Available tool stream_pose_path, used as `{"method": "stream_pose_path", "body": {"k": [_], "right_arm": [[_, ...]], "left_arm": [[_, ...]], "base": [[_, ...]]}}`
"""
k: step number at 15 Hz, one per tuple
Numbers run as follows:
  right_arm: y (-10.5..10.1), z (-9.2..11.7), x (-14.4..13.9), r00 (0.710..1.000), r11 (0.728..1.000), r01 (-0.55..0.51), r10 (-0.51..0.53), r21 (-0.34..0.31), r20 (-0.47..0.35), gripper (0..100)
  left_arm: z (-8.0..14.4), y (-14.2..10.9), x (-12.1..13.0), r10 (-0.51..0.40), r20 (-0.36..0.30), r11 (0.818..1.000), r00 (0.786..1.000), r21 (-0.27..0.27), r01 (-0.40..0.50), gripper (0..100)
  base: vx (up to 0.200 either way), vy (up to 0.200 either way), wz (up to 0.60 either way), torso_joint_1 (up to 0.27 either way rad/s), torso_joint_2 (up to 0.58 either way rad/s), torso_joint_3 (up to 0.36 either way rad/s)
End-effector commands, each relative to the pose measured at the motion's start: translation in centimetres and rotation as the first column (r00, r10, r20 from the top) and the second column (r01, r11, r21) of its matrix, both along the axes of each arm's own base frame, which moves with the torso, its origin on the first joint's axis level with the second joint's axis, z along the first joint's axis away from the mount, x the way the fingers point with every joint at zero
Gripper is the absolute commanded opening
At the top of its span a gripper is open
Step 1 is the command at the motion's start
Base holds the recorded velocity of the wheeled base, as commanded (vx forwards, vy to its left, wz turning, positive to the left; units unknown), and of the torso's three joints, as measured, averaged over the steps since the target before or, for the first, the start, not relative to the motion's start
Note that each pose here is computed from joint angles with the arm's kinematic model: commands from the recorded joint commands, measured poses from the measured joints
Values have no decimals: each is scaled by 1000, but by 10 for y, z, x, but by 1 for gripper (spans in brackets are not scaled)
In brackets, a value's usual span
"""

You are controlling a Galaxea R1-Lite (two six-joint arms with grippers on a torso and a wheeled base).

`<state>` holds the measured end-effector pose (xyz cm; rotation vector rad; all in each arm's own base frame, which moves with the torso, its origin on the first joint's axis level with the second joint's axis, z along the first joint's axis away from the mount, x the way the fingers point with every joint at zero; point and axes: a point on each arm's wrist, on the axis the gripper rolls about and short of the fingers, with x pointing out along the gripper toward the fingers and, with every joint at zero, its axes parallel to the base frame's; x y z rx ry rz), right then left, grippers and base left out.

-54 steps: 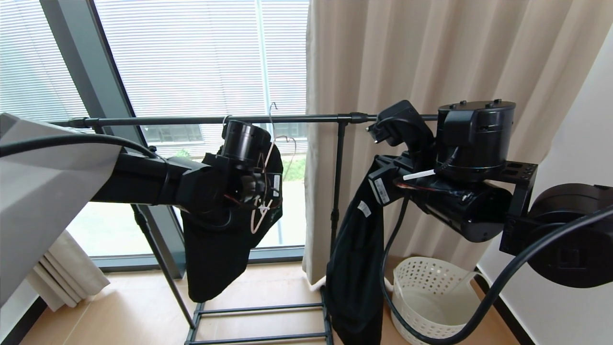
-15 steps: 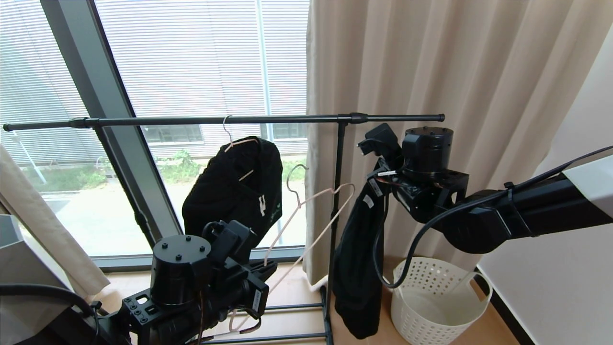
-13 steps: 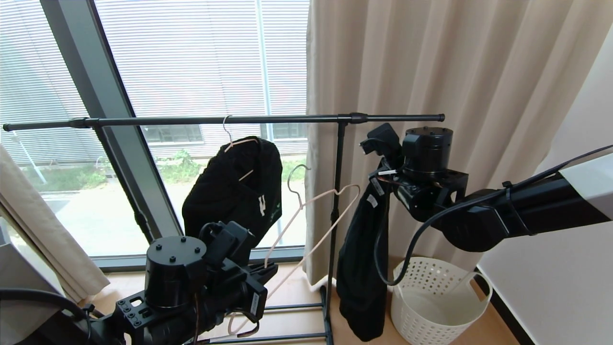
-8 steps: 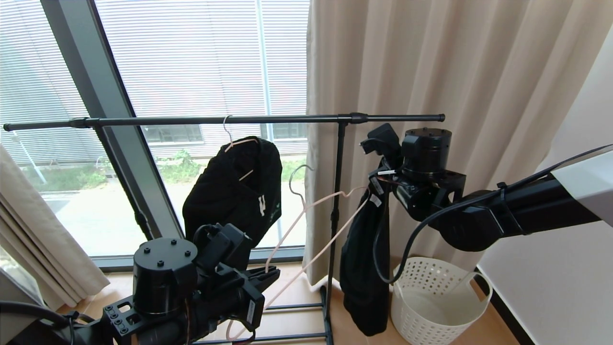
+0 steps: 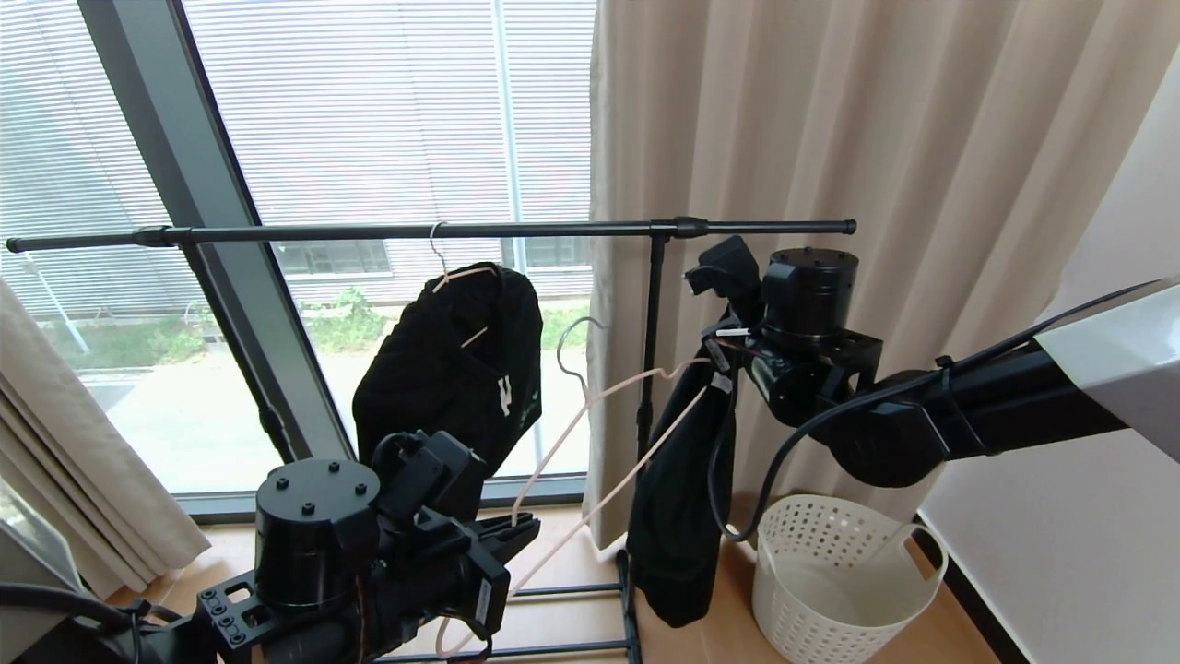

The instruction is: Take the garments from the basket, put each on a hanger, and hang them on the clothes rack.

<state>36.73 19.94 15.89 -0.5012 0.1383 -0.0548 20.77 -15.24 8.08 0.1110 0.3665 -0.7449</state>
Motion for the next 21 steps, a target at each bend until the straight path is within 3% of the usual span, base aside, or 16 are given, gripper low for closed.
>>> {"method": "stream_pose_path", "body": {"k": [1, 13, 17, 21], "right_arm": [[0, -5, 8, 1000, 1000, 16, -15, -5, 2, 0], [0, -4, 13, 999, 999, 46, -46, 5, 30, 0], [1, -4, 11, 998, 999, 41, -41, 10, 37, 0], [8, -8, 3, 1000, 1000, 18, -18, 1, 22, 0]], "left_arm": [[0, -1, -1, -6, -1, 1000, 1000, 1, 6, 0], [-2, -2, -9, -56, 16, 998, 998, -25, 56, 0], [-4, -6, -1, -36, 19, 999, 999, -24, 36, 0], [-9, -10, 8, 40, 25, 999, 999, -1, -40, 0]], "base": [[0, 0, 0, 0, 0, 0], [0, 0, 0, 0, 0, 0], [0, 0, 0, 0, 0, 0], [0, 0, 0, 0, 0, 0]]}}
